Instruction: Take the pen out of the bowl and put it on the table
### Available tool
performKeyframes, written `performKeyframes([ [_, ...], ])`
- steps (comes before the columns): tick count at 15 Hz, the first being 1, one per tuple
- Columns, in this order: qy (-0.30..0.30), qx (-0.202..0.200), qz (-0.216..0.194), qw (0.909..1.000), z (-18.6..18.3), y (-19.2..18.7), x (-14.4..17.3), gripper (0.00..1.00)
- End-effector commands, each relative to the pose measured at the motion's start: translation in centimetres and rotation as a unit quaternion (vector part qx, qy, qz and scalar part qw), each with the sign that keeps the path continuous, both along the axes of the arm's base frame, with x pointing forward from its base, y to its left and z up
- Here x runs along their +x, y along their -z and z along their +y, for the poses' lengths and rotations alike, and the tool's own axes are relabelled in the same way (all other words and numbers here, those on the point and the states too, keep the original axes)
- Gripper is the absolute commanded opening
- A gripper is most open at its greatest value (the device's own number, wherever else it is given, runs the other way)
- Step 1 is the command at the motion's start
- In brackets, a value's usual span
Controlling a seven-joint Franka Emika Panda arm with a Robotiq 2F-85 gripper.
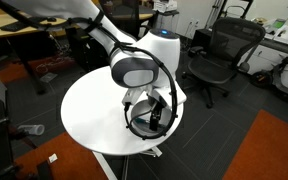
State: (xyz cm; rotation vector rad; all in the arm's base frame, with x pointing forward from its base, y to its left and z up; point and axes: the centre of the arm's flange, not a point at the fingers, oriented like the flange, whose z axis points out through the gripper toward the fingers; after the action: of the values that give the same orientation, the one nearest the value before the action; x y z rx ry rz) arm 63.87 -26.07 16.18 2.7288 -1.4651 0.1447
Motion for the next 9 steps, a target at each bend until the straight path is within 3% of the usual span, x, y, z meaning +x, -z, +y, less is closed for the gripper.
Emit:
performKeyframes([
  [1,0.011,0.021,0.012,0.9997,-0.8,0.6,1.5,1.0],
  [2,0.009,0.025,0.014,0.9996,-0.8,0.8,1.5,0.75],
  [4,0.009,0.027,0.019,0.9994,-0.8,1.2,1.7,0.68],
  [9,0.009,0.033,0.022,0.9992,-0.9,1.9,2.0,0.27],
])
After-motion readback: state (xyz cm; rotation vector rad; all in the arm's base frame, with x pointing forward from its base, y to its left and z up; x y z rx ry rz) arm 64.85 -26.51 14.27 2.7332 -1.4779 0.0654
